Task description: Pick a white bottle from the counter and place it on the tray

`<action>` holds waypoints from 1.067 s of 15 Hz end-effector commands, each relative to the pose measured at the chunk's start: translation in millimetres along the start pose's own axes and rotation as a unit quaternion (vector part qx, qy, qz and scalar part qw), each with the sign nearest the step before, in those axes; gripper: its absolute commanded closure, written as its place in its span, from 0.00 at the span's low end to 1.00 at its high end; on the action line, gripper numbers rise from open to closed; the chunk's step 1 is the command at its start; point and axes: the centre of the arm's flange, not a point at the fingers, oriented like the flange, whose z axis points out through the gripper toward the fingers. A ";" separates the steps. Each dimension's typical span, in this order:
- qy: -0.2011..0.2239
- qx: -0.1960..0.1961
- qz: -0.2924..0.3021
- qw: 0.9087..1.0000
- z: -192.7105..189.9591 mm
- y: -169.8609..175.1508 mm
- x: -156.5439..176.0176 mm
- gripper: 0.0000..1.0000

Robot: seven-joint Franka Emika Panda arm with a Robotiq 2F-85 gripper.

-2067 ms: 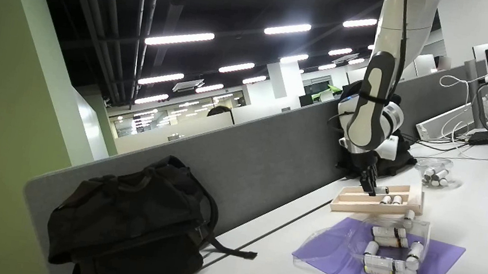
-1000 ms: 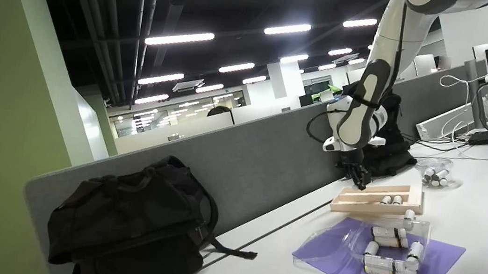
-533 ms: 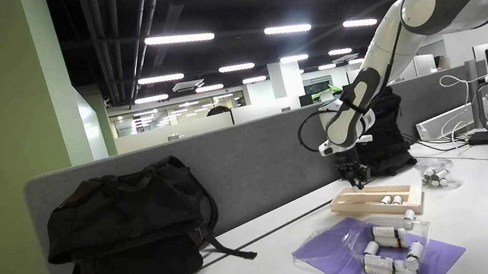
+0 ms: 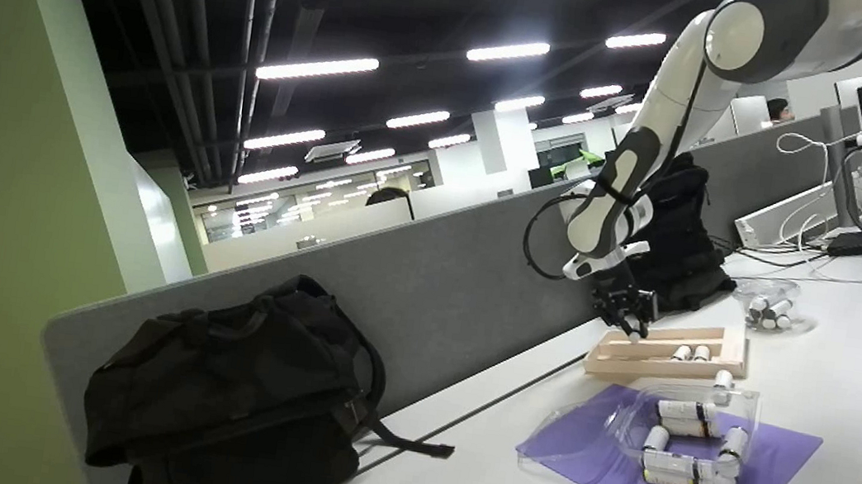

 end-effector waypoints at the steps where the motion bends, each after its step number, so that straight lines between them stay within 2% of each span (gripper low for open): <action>1: 0.005 0.014 0.011 1.000 -1.6 14.5 -12.4 0.87; 6: 0.023 0.031 0.047 0.998 -0.3 11.1 -16.0 0.87; 10: 0.064 0.034 0.031 0.997 3.2 13.1 -11.9 0.87; 16: 0.087 0.042 0.024 0.995 6.4 16.1 -7.1 0.87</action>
